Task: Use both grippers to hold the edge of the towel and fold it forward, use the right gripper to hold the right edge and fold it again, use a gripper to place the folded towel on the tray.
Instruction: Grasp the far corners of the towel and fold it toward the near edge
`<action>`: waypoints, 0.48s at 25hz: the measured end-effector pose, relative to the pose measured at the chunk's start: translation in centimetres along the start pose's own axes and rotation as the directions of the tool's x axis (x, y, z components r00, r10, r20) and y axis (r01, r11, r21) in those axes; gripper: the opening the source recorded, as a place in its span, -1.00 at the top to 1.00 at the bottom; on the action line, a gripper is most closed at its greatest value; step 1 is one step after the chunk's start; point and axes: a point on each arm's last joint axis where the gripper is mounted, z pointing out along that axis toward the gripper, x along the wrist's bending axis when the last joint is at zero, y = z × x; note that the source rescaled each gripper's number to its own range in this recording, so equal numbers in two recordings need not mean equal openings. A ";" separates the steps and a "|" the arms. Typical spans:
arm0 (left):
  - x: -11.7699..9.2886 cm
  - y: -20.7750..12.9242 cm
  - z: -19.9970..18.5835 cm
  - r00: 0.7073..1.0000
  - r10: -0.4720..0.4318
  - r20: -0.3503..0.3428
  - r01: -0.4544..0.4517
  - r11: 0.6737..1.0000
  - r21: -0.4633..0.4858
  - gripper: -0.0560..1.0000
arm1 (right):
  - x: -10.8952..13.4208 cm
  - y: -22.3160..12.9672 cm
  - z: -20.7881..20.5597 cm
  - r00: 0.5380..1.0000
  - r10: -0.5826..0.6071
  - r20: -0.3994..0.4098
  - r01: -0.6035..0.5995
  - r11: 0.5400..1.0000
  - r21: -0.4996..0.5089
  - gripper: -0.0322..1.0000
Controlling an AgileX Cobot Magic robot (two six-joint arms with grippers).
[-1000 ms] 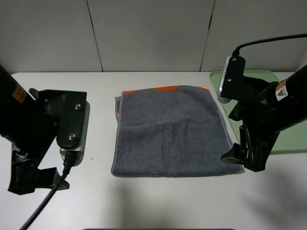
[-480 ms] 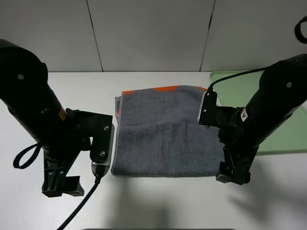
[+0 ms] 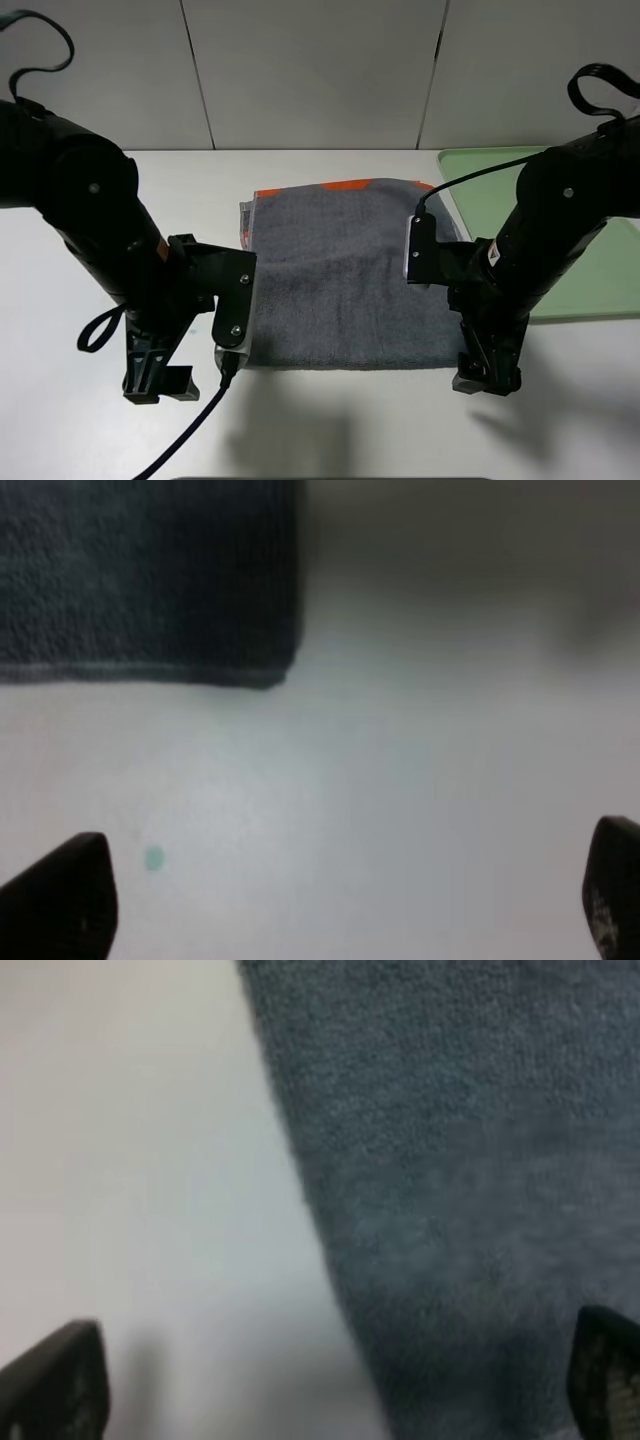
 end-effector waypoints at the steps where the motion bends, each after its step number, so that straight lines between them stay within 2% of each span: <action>1: 0.1 0.0 0.2 1.000 0.003 -0.002 -0.003 1.000 -0.001 -0.84 | 0.0 0.0 0.2 1.000 -0.008 -0.003 0.008 1.000 0.003 -1.00; 12: 0.3 0.2 1.0 1.000 0.006 -0.017 -0.006 1.000 -0.011 -0.84 | -0.9 0.1 2.8 0.995 -0.100 0.026 0.099 0.994 0.033 -1.00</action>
